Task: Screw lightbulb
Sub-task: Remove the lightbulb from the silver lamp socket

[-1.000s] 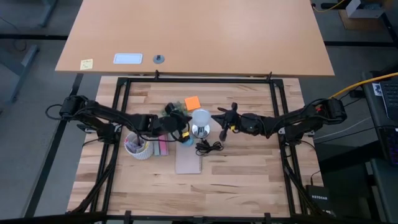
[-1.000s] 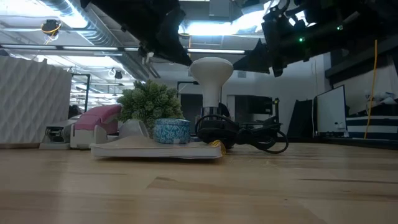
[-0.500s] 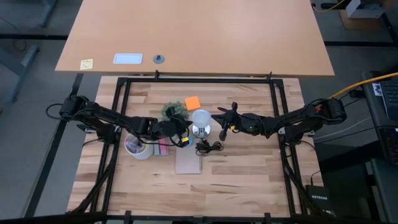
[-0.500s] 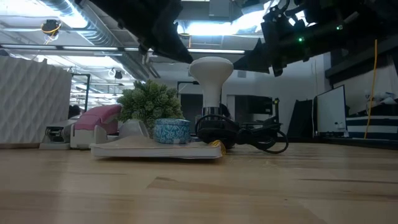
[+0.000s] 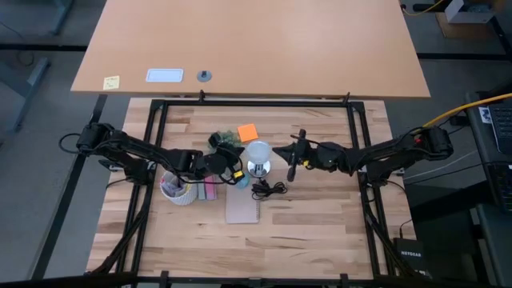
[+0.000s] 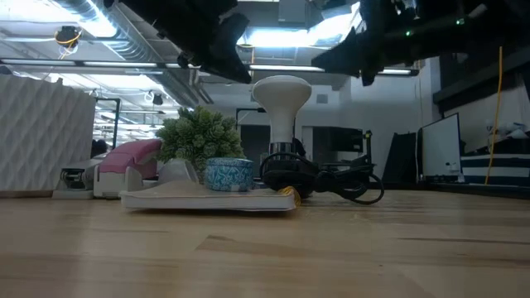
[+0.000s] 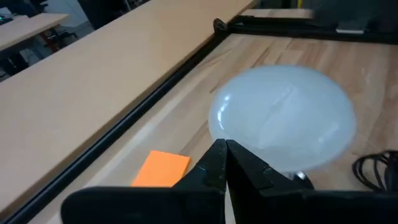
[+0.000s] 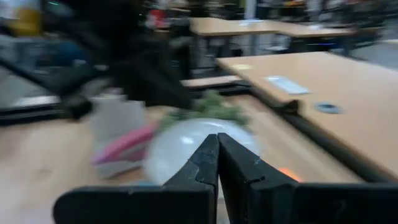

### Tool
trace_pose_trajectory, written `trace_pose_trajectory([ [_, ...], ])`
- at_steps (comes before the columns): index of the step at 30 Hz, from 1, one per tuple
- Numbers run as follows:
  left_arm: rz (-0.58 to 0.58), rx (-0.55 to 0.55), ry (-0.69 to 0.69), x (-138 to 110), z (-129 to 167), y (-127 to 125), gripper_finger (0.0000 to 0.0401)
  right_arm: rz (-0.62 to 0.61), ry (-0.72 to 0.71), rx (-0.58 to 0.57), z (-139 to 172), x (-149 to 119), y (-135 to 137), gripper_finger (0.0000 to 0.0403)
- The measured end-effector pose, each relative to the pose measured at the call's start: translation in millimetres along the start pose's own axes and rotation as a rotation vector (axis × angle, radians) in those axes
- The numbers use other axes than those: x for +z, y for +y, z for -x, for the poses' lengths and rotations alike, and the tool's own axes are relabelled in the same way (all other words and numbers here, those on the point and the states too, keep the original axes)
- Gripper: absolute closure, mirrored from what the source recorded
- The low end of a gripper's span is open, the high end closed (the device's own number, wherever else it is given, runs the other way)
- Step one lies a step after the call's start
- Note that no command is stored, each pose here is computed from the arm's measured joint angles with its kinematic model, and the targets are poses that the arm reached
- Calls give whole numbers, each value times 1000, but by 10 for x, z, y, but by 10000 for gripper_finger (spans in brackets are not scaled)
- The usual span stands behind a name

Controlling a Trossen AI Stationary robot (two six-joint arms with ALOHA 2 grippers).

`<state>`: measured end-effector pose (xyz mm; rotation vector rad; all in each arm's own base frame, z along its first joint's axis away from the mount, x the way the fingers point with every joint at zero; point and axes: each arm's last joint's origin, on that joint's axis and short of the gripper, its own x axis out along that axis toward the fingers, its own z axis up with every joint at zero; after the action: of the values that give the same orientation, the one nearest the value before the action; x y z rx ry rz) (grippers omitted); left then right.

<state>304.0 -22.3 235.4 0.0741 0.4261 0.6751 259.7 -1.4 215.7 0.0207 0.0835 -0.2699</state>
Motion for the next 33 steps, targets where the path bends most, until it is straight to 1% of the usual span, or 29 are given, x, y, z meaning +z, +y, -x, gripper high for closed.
trace_pose_trajectory([
  [2, 18, 9, -11, 20, -25, 25, 401, -21, 0, 74, 3, 6, 21, 391],
  [5, 44, 26, -28, 54, -73, 76, 401, -45, 19, 154, -9, -24, 48, 391],
  [7, 43, 29, -33, 71, -109, 114, 401, -42, 39, 183, -28, -65, 62, 391],
  [9, 44, 11, -26, 77, -148, 151, 401, -41, 59, 188, -51, -110, 69, 391],
  [13, 55, -37, -6, 74, -217, 207, 401, -33, 97, 186, -92, -200, 78, 391],
  [17, 55, -38, 8, 51, -269, 223, 401, -32, 99, 185, -98, -211, 79, 391],
  [21, 48, -70, 21, 20, -301, 191, 401, -29, 97, 130, -102, -212, 61, 391],
  [33, 26, -74, 28, -10, -258, 117, 401, -8, 101, 27, -121, -244, 38, 391],
])
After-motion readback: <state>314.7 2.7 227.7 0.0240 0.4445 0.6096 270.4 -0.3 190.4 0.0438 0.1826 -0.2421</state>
